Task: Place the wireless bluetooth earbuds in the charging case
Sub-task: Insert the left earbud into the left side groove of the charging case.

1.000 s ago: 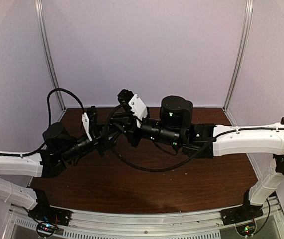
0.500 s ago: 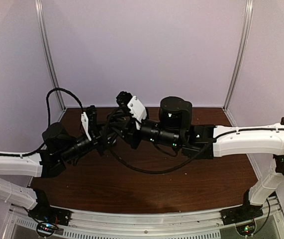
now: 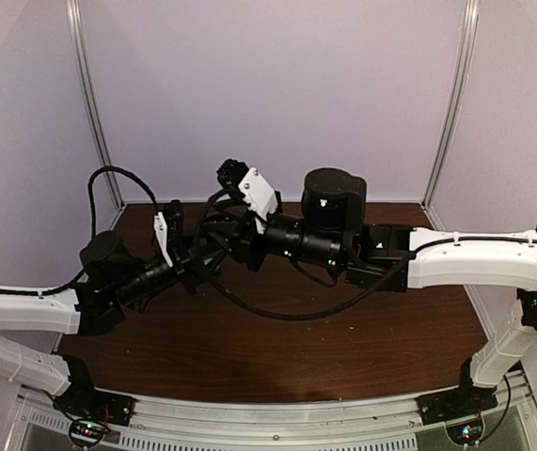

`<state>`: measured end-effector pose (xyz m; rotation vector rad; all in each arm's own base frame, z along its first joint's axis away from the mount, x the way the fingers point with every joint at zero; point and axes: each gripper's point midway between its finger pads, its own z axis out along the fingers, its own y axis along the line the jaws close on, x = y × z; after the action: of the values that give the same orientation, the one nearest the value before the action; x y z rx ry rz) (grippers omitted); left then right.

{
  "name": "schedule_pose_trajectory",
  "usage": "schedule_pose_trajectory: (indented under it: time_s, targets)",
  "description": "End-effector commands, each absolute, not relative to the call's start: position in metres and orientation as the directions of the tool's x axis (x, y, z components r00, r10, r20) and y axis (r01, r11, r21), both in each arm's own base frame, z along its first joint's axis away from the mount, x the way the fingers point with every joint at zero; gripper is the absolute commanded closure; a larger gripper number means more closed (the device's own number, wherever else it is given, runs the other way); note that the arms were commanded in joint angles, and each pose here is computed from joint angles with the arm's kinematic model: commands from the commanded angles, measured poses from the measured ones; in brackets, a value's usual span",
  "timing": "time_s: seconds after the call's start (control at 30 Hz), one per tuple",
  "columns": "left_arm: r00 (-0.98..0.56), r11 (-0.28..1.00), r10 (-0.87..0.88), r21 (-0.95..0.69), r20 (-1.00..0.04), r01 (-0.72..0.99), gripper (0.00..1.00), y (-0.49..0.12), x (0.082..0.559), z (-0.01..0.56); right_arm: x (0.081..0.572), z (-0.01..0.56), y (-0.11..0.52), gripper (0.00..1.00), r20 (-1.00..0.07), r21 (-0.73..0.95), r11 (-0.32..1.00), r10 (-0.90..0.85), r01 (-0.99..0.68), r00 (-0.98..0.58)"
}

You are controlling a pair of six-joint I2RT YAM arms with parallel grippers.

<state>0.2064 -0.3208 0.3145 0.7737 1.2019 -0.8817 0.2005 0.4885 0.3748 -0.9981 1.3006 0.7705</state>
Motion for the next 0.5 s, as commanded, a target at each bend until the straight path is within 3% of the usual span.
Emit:
schedule_pose_trajectory:
  time_s: [0.0,0.23,0.47]
  targets:
    - [0.185,0.444,-0.209,0.075,-0.960,0.893,1.00,-0.321,0.202,0.339,0.202,0.405,0.480,0.56,-0.983,-0.182,0.436,-0.047,-0.881,0.180]
    - [0.188,0.450,-0.207,0.077,-0.960,0.890,1.00,-0.319,0.202,0.340,0.194,0.417,0.470,0.56,-0.983,-0.179,0.413,-0.040,-0.893,0.179]
    - [0.185,0.446,-0.203,0.077,-0.962,0.892,1.00,-0.320,0.202,0.338,0.176,0.405,0.470,0.69,-0.988,-0.155,0.320,-0.053,-0.935,0.146]
